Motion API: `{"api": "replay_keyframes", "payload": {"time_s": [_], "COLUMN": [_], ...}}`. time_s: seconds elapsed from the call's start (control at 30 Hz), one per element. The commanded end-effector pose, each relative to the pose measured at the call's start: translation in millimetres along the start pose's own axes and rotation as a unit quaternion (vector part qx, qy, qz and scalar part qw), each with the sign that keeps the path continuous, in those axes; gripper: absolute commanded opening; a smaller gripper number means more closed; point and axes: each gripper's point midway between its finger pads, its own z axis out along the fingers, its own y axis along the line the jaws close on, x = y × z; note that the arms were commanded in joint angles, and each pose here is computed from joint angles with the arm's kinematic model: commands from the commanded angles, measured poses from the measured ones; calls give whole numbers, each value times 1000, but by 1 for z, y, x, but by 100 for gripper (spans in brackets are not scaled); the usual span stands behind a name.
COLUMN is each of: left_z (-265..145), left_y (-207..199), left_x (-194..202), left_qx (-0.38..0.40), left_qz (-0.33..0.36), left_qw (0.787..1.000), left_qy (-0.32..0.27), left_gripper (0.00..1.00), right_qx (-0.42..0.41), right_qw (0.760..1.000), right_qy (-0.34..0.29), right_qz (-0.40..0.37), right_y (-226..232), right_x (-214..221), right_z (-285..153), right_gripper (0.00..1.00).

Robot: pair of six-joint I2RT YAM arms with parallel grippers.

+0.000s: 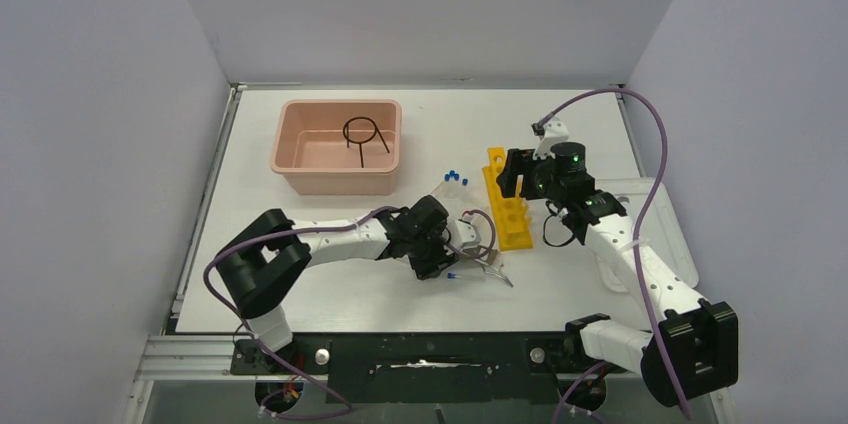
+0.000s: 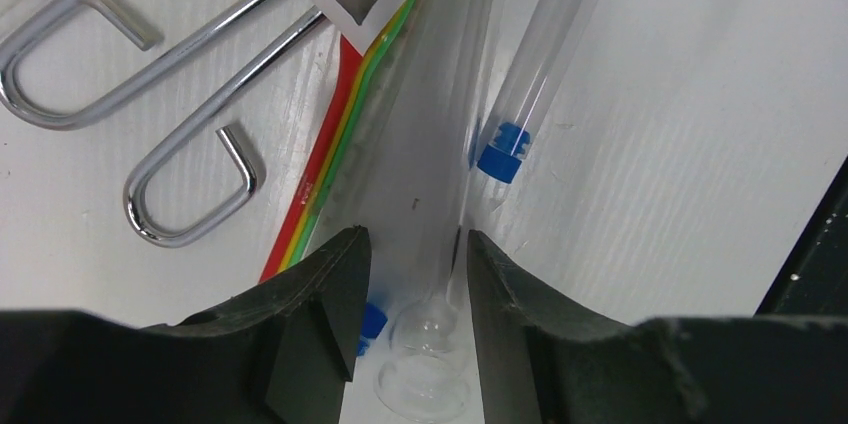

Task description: Organize the chemistry lab equipment

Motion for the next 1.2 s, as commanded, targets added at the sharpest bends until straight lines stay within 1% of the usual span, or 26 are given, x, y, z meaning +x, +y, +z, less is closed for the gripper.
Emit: {"api": "replay_keyframes", "payload": {"time_s": [0.0, 0.13, 0.23, 0.3, 0.33, 0.4, 0.43, 0.63, 0.83, 1.0, 1.17], "left_z": [3, 4, 5, 7, 7, 8, 7, -2, -18, -38, -57], "left_y": [-3, -4, -5, -6, -6, -6, -6, -7, -3, -5, -6], "left_x": [-4, -2, 1, 4, 5, 7, 8, 2, -14, -32, -45], "left_qx": [21, 20, 21, 22, 22, 23, 22, 21, 3, 0, -3], "left_qz": [15, 13, 12, 10, 9, 8, 8, 9, 19, 29, 36], "left_qw": [1000, 1000, 999, 999, 999, 999, 999, 999, 1000, 1000, 999], "left_qy": [13, 16, 23, 29, 32, 38, 42, 43, 20, -10, -28], "left_gripper": [40, 40, 36, 31, 26, 13, 11, 9, 9, 9, 9], "right_qx": [-5, -2, -6, -6, -6, -5, -5, -7, -11, -12, -13], "right_qw": [999, 999, 999, 999, 999, 999, 999, 999, 999, 999, 999], "right_qy": [-39, -37, -35, -36, -36, -36, -36, -36, -39, -39, -38], "right_qz": [-2, -2, 0, 1, 0, -1, -1, 0, 0, 0, 0], "right_y": [3, 1, 2, 2, 2, 2, 2, 2, 4, 4, 5], "right_x": [-20, -18, -17, -17, -17, -17, -17, -18, -21, -22, -22], "right_z": [-7, -6, -4, -4, -4, -4, -4, -2, -1, 0, 1], "right_gripper": [73, 73, 73, 73, 73, 73, 73, 73, 73, 73, 73]}}
